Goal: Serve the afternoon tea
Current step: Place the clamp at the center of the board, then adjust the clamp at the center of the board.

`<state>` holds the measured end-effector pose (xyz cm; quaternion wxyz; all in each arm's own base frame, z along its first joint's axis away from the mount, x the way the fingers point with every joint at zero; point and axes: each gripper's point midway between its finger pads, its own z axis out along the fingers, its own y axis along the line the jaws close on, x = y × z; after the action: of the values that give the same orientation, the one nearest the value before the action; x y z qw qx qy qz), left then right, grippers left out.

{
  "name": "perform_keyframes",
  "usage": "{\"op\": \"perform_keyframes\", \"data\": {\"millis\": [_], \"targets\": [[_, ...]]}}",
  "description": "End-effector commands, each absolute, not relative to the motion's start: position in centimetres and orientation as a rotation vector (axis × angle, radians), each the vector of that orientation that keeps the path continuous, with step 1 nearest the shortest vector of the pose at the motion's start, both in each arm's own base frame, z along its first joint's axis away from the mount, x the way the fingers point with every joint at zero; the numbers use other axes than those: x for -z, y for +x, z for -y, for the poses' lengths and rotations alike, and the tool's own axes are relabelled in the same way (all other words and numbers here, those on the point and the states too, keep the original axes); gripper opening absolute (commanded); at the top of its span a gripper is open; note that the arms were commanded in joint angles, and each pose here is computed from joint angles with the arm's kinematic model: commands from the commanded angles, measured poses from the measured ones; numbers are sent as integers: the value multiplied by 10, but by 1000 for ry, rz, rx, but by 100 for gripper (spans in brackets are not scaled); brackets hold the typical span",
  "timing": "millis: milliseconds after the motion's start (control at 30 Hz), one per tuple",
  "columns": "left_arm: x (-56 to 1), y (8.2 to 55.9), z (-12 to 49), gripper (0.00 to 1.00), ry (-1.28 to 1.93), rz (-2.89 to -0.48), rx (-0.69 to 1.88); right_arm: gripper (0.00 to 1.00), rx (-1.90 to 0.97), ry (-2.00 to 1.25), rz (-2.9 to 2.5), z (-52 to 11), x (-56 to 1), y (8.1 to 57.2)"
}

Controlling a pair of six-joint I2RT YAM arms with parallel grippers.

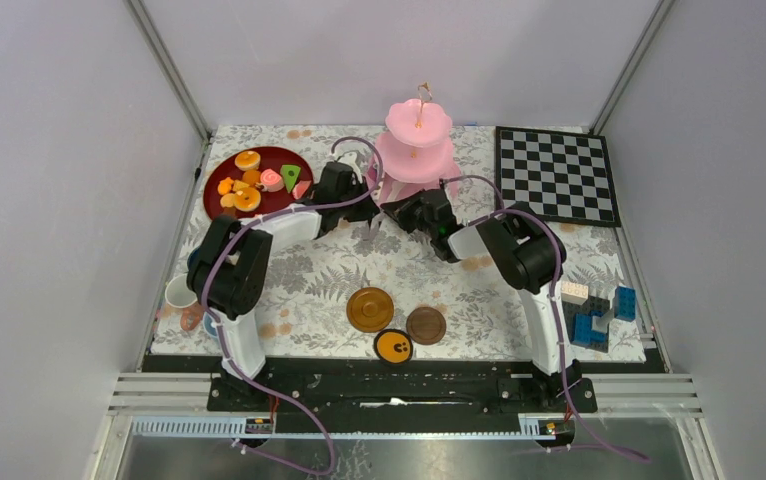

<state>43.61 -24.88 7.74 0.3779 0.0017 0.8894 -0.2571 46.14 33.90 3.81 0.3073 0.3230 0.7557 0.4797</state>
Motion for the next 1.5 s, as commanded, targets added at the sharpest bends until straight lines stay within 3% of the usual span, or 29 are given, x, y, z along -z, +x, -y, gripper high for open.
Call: {"op": "perform_keyframes", "data": {"millis": [0, 400, 900, 1467], "targets": [[-145, 473, 201, 0, -210, -2045, 588, 0, -1066, 881, -2036, -307, -24, 467], [-134, 442, 187, 0, -436, -2095, 622, 0, -1154, 707, -2042, -325, -52, 457], [-144, 375, 170, 0, -452, -2055, 683, 0, -1128, 444, -2122, -351, -58, 392], [-154, 347, 113, 0, -462, -2145, 560, 0, -683, 60, -2241, -355, -43, 365]]}}
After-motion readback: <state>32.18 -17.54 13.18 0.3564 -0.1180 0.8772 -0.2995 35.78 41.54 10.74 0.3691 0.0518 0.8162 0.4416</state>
